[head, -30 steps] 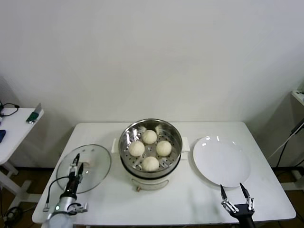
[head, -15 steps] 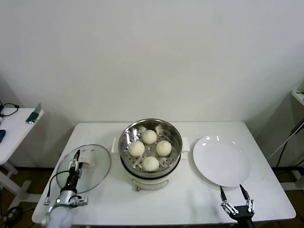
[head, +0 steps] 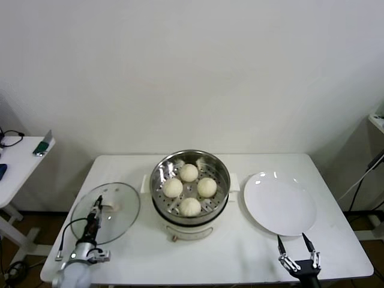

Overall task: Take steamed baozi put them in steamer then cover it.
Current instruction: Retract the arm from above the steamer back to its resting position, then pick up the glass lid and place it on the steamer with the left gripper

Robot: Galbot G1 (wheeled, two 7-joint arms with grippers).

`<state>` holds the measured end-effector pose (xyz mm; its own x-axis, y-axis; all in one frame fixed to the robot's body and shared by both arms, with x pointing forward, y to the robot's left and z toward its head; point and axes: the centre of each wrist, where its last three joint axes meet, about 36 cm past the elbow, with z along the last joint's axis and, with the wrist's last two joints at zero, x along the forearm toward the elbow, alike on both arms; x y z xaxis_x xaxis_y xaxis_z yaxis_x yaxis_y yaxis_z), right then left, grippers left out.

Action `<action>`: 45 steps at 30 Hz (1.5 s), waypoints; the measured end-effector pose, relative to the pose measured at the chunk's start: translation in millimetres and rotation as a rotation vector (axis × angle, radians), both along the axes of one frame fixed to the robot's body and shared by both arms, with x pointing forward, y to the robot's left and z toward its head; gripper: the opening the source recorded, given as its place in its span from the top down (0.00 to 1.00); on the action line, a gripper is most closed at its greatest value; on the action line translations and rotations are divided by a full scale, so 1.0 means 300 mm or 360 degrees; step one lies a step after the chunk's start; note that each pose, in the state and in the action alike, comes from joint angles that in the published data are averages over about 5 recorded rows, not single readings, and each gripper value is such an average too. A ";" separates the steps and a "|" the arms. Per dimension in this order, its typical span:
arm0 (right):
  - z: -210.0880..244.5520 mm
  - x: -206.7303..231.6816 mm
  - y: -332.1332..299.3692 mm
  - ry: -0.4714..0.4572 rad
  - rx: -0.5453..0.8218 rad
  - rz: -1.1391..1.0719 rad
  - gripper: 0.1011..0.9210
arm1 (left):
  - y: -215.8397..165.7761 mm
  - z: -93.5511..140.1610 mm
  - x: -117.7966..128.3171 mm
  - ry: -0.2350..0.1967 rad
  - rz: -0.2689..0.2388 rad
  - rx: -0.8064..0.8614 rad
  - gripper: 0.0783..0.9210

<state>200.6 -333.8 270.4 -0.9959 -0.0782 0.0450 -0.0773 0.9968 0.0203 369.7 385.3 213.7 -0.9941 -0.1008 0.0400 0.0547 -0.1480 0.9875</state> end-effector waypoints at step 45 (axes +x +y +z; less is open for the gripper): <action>0.030 -0.005 0.017 0.0035 -0.0103 0.0028 0.12 | -0.382 0.871 0.045 -0.0178 0.0163 -0.0446 0.92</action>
